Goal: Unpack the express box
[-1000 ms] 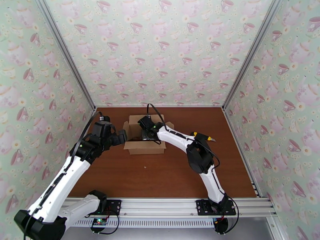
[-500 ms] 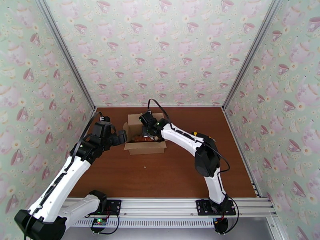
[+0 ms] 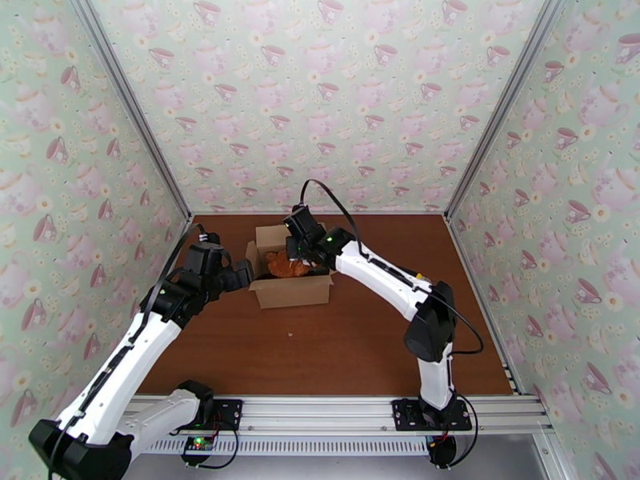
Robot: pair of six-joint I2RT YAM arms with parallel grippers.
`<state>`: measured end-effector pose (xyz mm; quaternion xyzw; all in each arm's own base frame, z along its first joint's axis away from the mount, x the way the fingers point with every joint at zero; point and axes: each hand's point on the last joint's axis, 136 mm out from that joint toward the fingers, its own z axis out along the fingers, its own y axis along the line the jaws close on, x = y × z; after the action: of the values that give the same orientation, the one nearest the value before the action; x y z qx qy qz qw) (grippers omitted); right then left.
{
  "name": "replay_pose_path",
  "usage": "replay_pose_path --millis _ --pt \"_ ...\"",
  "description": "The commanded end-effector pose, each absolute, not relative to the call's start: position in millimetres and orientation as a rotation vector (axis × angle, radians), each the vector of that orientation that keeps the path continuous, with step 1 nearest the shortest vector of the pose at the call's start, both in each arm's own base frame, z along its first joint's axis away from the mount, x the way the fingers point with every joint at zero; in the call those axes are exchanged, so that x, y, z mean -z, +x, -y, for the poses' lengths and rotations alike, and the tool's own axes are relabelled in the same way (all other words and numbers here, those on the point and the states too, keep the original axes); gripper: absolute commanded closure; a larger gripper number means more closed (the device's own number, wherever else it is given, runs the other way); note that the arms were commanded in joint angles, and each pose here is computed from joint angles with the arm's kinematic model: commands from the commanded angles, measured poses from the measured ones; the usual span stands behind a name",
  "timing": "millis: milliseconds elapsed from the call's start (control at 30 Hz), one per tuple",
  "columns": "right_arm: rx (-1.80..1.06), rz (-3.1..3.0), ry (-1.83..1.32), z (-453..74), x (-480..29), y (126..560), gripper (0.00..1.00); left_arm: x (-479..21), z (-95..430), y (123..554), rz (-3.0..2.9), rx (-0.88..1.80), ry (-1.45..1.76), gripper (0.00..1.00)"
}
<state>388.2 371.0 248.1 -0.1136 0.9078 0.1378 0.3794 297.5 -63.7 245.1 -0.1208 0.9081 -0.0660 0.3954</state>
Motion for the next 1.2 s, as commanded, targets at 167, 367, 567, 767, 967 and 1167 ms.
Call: replay_pose_path --millis 167,367,567,767,967,1167 --pt "-0.405 -2.145 -0.257 -361 -324 388 1.00 -248 64 296 -2.286 0.197 -0.314 0.00" --pt "-0.436 -2.085 -0.245 -355 -355 383 1.00 -250 64 297 -2.280 0.198 -0.315 0.00" --pt "-0.487 -2.035 -0.253 -346 -385 371 1.00 -249 64 297 -2.282 0.192 -0.319 0.00" --pt "-0.570 -2.013 -0.265 -335 -404 350 1.00 -249 63 298 -2.282 0.189 -0.320 0.00" --pt "-0.656 -1.988 -0.276 -316 -418 320 1.00 -248 64 298 -2.287 0.190 -0.331 0.00" --pt "-0.727 -1.972 -0.288 -291 -427 287 1.00 -248 62 299 -2.284 0.182 -0.350 0.00"
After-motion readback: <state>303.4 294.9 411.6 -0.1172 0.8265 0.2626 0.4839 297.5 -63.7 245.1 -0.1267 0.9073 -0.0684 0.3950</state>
